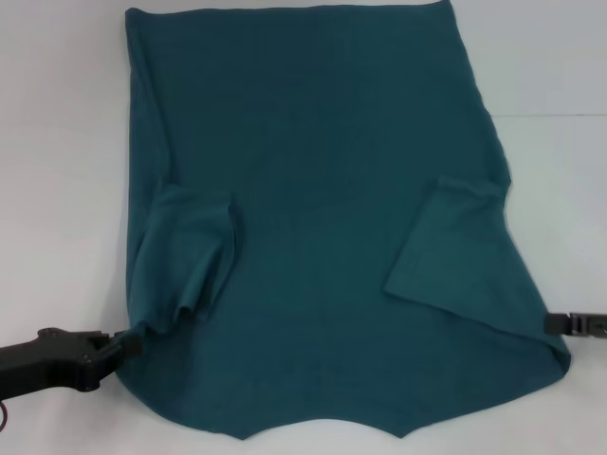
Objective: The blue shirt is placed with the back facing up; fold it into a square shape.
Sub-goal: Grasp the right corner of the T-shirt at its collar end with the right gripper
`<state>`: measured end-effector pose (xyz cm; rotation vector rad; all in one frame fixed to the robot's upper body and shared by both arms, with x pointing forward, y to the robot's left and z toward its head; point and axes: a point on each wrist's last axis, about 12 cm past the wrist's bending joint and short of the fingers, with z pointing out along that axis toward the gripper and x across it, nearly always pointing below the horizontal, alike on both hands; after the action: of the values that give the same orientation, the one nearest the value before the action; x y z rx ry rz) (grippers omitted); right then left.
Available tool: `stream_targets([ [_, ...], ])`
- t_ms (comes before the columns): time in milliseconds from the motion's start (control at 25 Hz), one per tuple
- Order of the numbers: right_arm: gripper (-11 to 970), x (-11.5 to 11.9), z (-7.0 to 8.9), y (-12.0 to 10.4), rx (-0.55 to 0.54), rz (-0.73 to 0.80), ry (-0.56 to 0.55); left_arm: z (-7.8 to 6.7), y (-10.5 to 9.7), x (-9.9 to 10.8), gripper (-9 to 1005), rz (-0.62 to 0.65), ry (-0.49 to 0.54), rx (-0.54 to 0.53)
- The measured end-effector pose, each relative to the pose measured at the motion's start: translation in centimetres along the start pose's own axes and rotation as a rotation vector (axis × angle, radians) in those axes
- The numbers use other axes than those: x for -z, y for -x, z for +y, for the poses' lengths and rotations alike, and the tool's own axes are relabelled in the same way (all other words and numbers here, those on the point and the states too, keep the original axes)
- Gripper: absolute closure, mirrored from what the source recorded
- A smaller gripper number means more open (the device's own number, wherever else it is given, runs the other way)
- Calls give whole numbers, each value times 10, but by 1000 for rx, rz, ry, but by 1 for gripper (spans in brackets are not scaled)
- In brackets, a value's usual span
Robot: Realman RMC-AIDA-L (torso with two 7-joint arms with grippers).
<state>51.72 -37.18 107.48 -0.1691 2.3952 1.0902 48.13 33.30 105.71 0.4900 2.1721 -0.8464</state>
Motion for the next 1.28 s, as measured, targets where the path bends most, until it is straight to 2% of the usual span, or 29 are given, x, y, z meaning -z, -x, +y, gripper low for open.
stream_targets([
  [200, 194, 6, -6, -10, -25, 37, -40, 0, 4, -4, 949, 0, -6, -4],
  [480, 193, 1, -8, -14, -26, 70, -68, -1, 7, -8, 948, 1, -18, -6],
  [1280, 201, -28, 5, -8, 9, 109, -29, 0, 7, -6, 944, -4, -10, -12],
])
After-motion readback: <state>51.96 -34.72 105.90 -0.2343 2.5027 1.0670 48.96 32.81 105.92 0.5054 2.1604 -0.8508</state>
